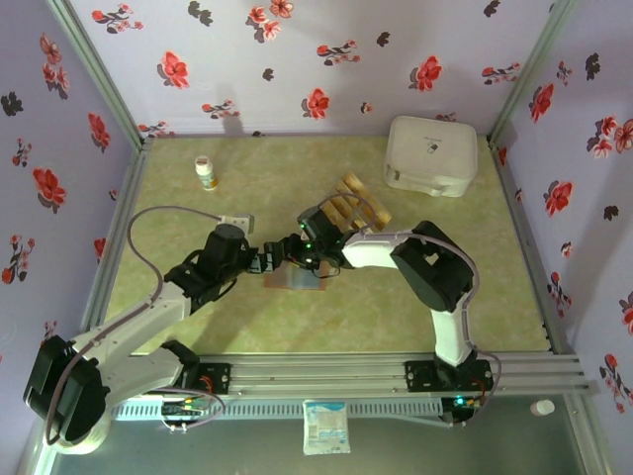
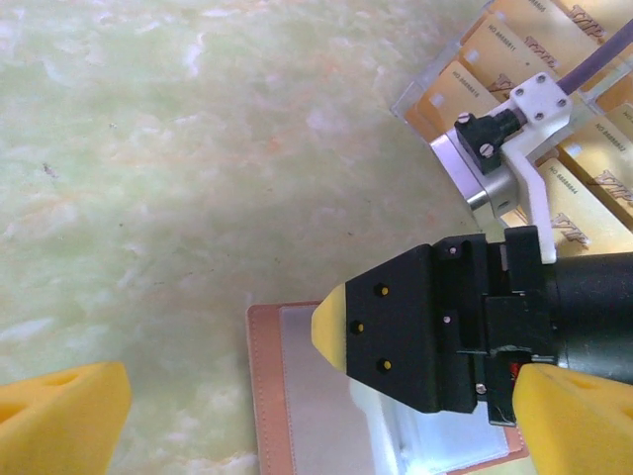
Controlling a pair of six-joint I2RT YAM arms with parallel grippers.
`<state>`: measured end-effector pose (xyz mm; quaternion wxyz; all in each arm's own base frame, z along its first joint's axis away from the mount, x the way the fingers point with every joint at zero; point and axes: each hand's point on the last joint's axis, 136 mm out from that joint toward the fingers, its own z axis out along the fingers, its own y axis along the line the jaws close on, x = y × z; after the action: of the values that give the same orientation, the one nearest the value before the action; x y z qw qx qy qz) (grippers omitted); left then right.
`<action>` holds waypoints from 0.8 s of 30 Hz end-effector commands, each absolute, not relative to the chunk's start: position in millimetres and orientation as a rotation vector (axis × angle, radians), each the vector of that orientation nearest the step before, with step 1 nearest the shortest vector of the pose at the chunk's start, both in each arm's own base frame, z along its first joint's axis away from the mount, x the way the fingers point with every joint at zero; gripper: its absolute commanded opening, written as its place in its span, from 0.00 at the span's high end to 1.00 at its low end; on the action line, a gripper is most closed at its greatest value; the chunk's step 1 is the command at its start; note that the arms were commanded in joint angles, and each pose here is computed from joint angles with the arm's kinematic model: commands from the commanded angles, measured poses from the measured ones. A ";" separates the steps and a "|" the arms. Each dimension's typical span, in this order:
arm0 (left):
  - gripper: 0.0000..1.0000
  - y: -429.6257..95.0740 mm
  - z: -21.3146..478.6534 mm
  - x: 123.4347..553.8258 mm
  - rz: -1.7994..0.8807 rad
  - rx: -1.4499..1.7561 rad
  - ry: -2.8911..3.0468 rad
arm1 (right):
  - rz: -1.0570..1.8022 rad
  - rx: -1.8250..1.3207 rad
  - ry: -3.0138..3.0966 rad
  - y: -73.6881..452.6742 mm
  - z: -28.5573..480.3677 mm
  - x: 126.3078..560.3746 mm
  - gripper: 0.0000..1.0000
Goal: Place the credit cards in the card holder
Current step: Flip over the card slot in the card holder.
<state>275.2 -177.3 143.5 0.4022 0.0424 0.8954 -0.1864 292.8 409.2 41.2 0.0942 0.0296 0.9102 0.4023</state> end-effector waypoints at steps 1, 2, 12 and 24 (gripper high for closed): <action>0.00 -169.4 143.0 276.5 -0.452 0.063 2.262 | 1.257 0.099 2.675 420.9 47.5 295.3 0.58; 0.00 -169.2 142.5 276.3 -0.450 0.063 2.265 | 1.261 0.091 2.676 421.2 48.4 294.0 0.58; 0.00 -162.2 120.1 276.1 -0.391 0.057 2.345 | 1.261 0.015 2.572 396.3 106.9 295.3 0.57; 0.00 -161.6 85.6 281.4 -0.302 0.063 2.473 | 0.731 -0.019 2.642 289.1 95.3 277.9 0.55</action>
<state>275.1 -165.3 83.9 0.3212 0.0324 0.9377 -0.1287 287.7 328.6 121.6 0.1935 0.0078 0.9124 0.3605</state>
